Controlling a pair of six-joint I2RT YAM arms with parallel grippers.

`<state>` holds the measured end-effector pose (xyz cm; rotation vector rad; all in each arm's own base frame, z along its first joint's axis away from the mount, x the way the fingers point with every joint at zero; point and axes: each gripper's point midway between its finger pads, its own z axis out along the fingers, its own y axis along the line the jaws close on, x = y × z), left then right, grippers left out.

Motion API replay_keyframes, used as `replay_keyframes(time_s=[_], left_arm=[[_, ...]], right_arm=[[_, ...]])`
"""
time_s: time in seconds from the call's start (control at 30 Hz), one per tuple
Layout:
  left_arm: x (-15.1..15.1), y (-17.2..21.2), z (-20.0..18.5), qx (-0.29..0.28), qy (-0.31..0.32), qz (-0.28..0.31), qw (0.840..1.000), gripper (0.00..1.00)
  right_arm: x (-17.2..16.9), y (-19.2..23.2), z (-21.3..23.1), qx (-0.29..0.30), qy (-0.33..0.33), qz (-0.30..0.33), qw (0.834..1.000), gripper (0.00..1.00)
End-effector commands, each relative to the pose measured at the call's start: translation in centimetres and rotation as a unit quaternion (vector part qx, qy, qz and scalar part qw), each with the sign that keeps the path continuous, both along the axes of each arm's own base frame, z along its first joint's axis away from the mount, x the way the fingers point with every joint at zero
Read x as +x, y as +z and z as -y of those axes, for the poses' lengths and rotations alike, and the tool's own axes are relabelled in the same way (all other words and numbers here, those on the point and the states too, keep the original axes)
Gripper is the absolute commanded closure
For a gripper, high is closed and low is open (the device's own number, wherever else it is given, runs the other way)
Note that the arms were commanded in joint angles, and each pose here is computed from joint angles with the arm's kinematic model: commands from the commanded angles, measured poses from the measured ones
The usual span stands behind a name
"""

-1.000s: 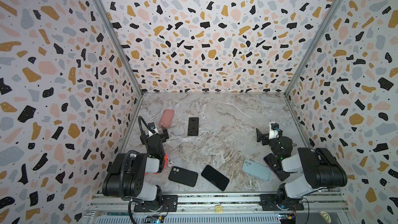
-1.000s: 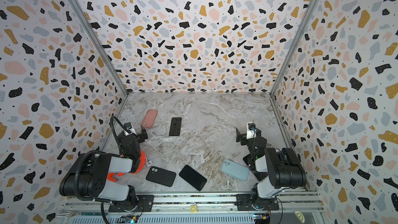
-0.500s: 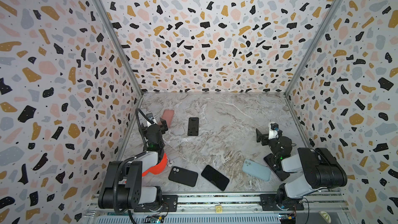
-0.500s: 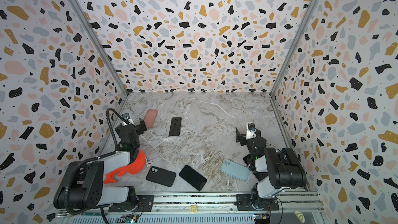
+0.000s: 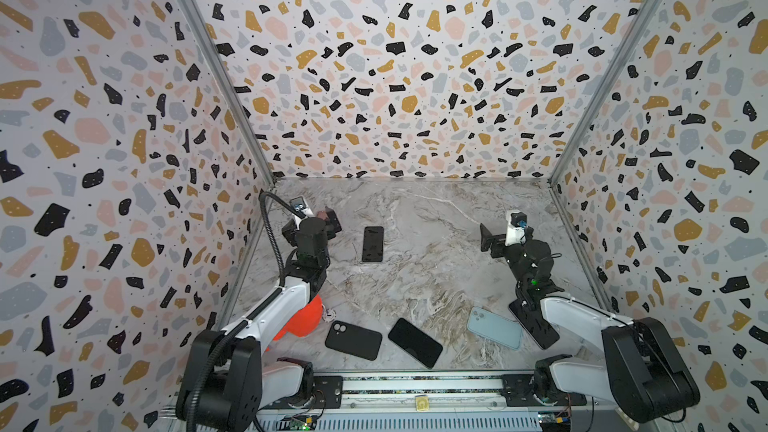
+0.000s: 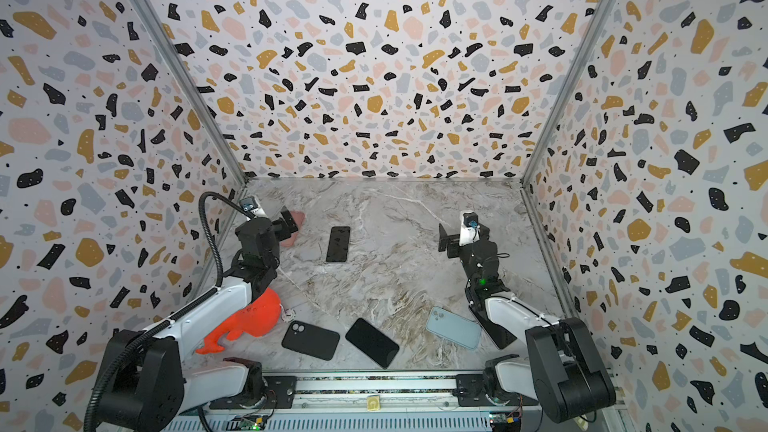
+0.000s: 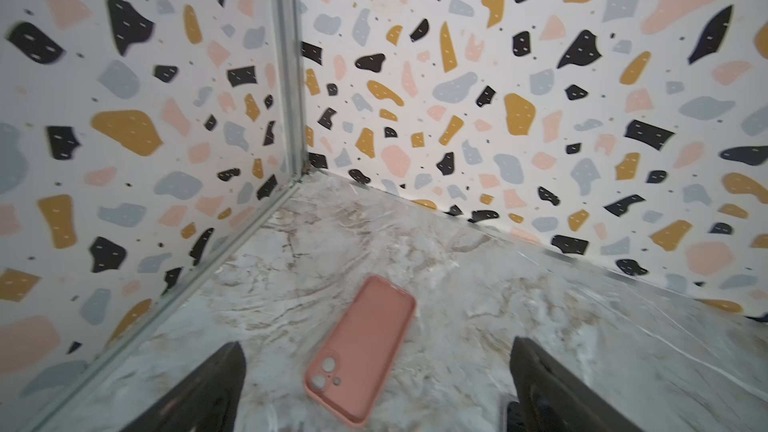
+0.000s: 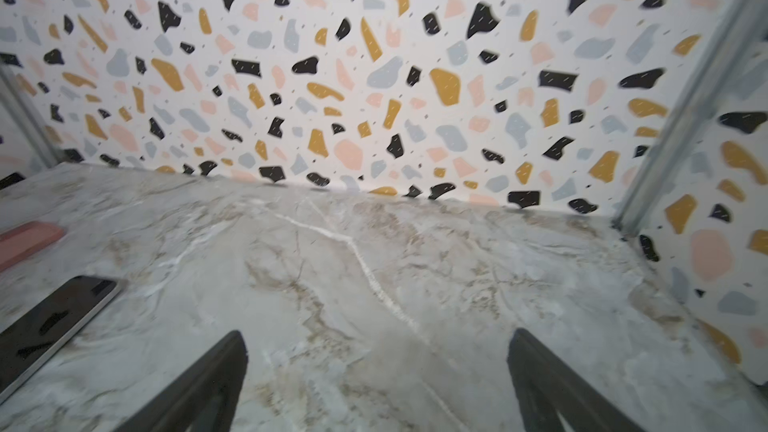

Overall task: Put the phone into the phone case
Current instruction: 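Move both grippers toward the black phone beside the pink case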

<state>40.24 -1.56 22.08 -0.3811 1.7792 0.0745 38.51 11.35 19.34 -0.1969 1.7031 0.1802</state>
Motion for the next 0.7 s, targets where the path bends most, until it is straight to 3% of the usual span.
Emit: replay_keyframes(time_s=[0.0,0.1,0.4,0.67], left_arm=[[0.3,-1.9,3.0,-0.044,-0.032,-0.049,0.997,0.00],[0.7,-3.1,5.4,-0.065,-0.073,-0.083,0.992,0.00],[1.8,-9.3,9.3,-0.083,-0.137,-0.212,0.964,0.00],[2.3,-13.0,11.5,-0.115,-0.164,-0.277,0.940,0.00]], right_arm=[[0.5,-2.9,-2.2,-0.014,-0.020,-0.081,0.996,0.01],[0.6,-4.2,-4.8,-0.021,-0.031,-0.114,0.993,0.01],[-1.1,-7.9,-14.3,-0.022,0.070,-0.194,0.978,0.01],[-1.5,-11.0,-17.3,-0.040,0.103,-0.254,0.961,0.01]])
